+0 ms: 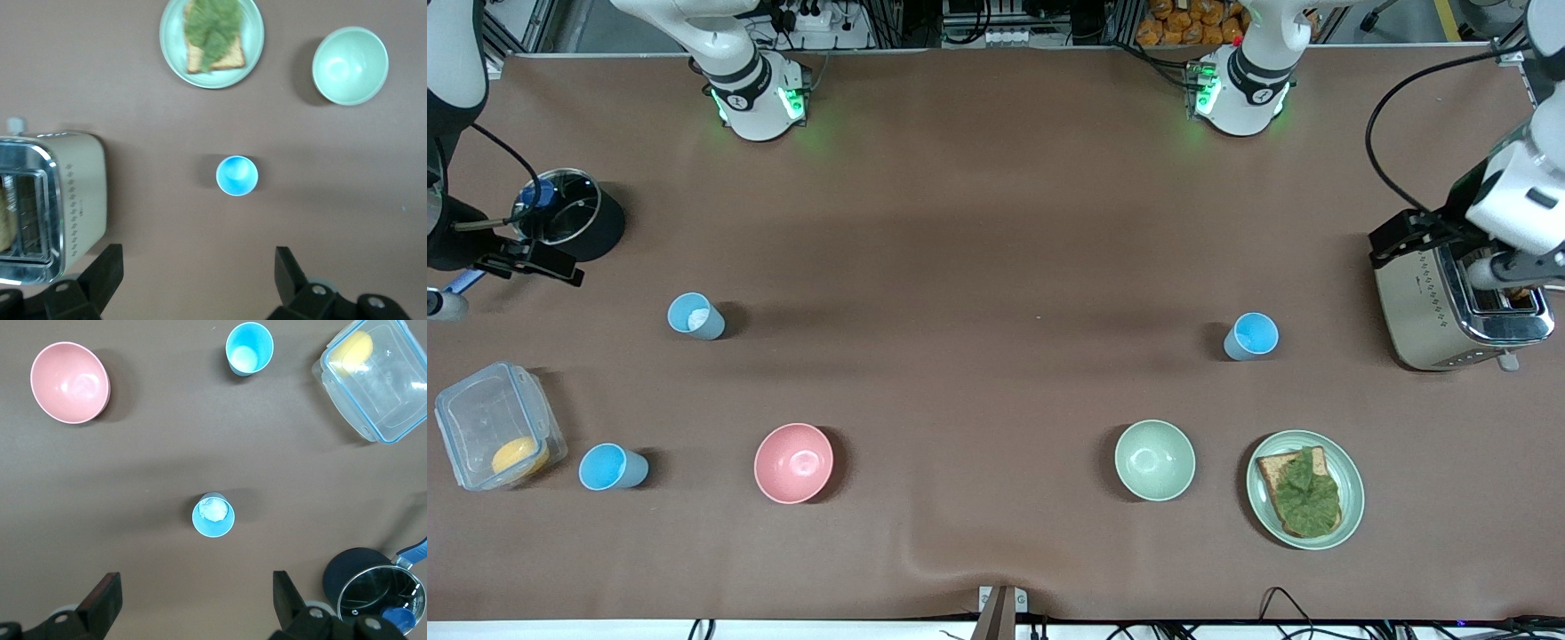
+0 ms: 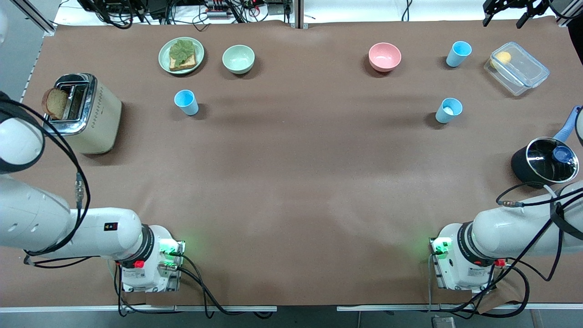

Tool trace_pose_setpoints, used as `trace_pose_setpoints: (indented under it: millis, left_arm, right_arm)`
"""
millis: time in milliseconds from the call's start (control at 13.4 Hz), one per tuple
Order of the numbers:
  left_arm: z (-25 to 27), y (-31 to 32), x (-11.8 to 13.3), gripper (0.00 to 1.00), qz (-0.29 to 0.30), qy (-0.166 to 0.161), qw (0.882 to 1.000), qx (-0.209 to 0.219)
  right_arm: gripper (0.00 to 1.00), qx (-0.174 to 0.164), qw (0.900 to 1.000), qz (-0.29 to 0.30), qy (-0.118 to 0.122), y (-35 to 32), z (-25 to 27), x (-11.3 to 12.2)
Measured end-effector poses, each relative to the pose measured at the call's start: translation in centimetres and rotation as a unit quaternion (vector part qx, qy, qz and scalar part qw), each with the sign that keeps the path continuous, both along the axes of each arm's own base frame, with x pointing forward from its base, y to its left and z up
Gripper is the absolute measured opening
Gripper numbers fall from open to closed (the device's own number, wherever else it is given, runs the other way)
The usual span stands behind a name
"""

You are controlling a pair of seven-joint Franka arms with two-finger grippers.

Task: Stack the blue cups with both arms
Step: 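Reach the right gripper and the left gripper toward separate blue cups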

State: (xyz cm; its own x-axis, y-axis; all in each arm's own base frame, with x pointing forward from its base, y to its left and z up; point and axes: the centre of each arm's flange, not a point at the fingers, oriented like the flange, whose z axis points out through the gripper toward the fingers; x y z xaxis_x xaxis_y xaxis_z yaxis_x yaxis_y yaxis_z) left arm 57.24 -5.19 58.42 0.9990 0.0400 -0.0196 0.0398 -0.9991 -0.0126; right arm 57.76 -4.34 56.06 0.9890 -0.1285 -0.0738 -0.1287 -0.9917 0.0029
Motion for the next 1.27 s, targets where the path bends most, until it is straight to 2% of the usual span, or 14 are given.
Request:
trace_pose_setpoints:
  millis: [448,598,822,1046,1270]
  left_arm:
    - [-5.1,0.1,0.3,1.0,-0.006,0.04,0.999,-0.011]
    - [-7.5,0.7,0.5,1.0,0.0,0.04,0.999,-0.012]
    - [-13.2,2.0,1.0,1.0,0.011,0.017,1.0,-0.015]
    - [-19.9,1.9,1.0,1.0,0.01,0.02,1.0,-0.019]
    - [-24.3,0.0,0.9,1.0,-0.008,0.032,0.999,-0.018]
  right_arm:
    - [1.0,0.0,1.0,-0.001,0.0,0.0,0.0,0.0]
    - [1.0,0.0,1.0,-0.002,0.0,0.0,0.0,0.0]
    - [1.0,0.0,1.0,-0.002,0.002,0.0,-0.1,0.0]
    - [1.0,0.0,1.0,-0.002,0.017,0.0,-1.6,0.4]
    - [1.0,-0.004,0.998,0.009,0.06,1.1,-6.7,2.0]
